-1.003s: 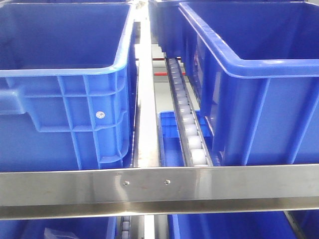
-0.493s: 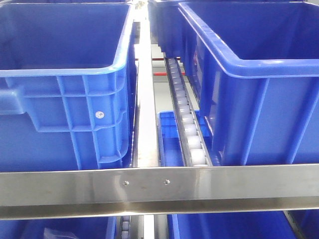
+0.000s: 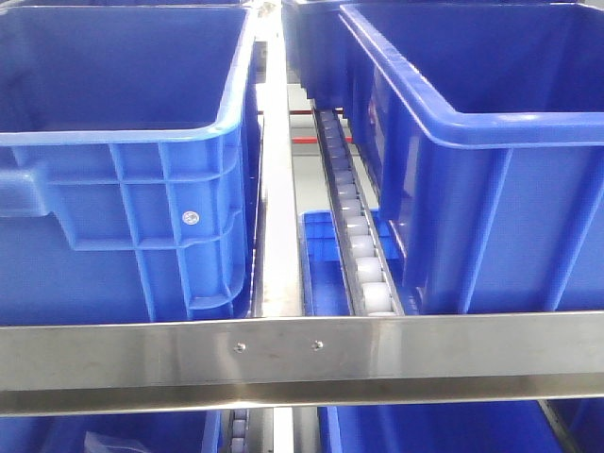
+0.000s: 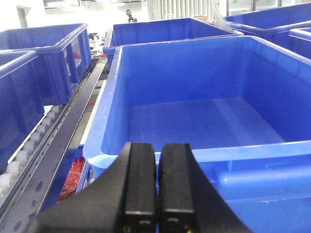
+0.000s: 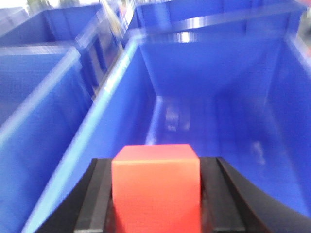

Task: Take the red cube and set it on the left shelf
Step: 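Open the right gripper to drop the red cube into the blue crate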

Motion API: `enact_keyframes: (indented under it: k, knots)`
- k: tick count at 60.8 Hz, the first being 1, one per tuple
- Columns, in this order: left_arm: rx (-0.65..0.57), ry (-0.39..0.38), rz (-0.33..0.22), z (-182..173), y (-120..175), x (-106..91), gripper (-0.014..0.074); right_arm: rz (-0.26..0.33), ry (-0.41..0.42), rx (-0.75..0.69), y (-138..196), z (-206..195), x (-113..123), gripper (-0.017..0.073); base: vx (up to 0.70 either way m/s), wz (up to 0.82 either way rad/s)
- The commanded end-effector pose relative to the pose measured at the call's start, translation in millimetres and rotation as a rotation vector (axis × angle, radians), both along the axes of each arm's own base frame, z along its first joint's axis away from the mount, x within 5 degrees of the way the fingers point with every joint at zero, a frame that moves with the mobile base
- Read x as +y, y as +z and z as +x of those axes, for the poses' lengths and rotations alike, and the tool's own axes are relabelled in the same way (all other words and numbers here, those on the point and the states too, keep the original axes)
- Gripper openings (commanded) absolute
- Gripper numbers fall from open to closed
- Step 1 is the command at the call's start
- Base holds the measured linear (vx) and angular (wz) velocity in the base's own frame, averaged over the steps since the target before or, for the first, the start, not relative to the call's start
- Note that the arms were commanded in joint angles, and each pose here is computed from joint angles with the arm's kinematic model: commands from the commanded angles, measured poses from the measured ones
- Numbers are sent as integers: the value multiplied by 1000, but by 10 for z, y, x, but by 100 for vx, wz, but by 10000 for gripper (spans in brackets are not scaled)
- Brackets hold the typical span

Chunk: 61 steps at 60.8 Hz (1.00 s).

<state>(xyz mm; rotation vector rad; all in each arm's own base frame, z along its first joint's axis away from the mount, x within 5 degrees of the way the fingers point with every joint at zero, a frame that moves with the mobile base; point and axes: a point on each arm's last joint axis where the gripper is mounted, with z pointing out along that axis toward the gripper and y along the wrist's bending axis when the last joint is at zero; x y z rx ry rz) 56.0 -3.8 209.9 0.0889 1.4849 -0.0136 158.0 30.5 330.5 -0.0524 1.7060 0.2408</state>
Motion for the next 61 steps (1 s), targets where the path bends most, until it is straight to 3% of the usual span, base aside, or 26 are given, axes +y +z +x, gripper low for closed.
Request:
enact_keyframes:
  k: [1, 4, 10, 12, 22, 33, 38, 46, 56, 61]
  knots:
    - [-53, 3, -9, 10, -4, 4, 106, 9, -13, -151, 299, 306, 46, 146, 0, 0]
    - [-53, 3, -9, 10, -4, 4, 106, 1, -13, -154, 343, 456, 74, 260, 0, 0]
    - [-53, 3, -9, 10, -4, 4, 106, -6, -19, -133, 415, 781, 119, 613, 1, -3]
    - [-53, 3, -9, 10, -4, 4, 106, -8, -25, -127, 436, 864, 118, 646, -1, 7]
    - [-53, 3, -9, 10, -4, 4, 106, -12, -57, -116, 469, 1006, 58, 584, 0, 0]
    - [-53, 3, -9, 10, -4, 4, 106, -19, -57, -80, 435, 786, 17, 512, 0, 2]
    - [-53, 3, -9, 10, -4, 4, 106, -16, -57, -98, 402, 571, -12, 386, 4, -25]
    - [-53, 3, -9, 10, -4, 4, 106, -7, -58, -149, 290, 103, -77, 50, 0, 0]
    - [-53, 3, -9, 10, -4, 4, 106, -3, -127, -248, 93, -471, -233, 66, -1, -3]
    - [-53, 3, -9, 10, -4, 4, 106, -35, -172, -293, -12, -688, -287, 66, -2, -11]
